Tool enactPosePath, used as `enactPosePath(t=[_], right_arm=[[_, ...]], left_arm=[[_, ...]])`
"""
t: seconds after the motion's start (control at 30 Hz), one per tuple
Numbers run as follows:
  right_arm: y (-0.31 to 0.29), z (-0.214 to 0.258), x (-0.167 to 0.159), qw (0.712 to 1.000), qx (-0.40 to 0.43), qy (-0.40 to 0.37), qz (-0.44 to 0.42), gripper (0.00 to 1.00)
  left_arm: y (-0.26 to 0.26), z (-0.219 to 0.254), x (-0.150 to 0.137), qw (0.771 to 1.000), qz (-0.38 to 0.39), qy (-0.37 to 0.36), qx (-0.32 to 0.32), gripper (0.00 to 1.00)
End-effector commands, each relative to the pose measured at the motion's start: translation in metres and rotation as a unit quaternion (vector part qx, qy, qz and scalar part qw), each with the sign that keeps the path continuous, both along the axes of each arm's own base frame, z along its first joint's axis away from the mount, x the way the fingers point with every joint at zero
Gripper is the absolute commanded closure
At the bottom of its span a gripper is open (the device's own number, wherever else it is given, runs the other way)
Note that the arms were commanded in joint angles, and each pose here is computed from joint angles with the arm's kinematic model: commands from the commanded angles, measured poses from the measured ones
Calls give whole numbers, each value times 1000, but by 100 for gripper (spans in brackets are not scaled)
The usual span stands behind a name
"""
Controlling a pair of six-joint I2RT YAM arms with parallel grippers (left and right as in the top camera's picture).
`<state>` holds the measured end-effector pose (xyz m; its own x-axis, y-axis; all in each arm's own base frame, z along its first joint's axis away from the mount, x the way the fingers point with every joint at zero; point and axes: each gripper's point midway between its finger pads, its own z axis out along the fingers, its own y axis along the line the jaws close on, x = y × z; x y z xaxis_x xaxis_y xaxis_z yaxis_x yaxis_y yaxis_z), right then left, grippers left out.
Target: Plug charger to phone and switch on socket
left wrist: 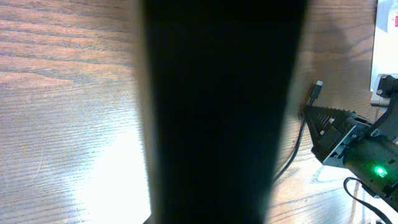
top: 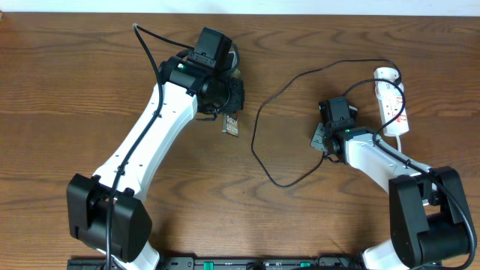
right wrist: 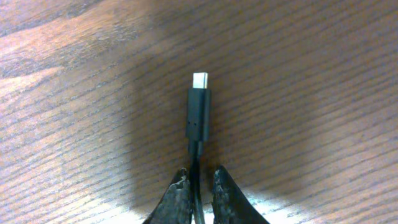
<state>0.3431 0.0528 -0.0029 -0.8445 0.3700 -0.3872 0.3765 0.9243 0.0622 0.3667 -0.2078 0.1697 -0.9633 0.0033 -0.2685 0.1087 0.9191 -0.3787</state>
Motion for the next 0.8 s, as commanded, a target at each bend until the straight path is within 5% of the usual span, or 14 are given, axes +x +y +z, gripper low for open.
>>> enactPosePath(t=[0.0, 0.03, 0.17, 0.4, 0.53, 0.77], right_arm=[[1, -24, -22, 998, -3, 52, 29, 92], [1, -22, -22, 998, -4, 51, 31, 99], [4, -7, -12, 999, 16, 29, 40, 99], [29, 44, 1, 974, 176, -29, 143, 99], [48, 88, 0, 925, 277, -93, 242, 99], [83, 162, -22, 796, 431, -189, 380, 99]], left_arm=[[-1, 23, 2, 999, -1, -30, -11, 93], [-1, 23, 2, 999, -1, -30, -11, 93], [-1, 23, 2, 999, -1, -30, -11, 92], [-4, 24, 1, 999, -5, -28, -21, 93], [-26, 38, 1, 995, -35, -31, -88, 93], [-57, 66, 2, 978, -85, -55, -182, 93]])
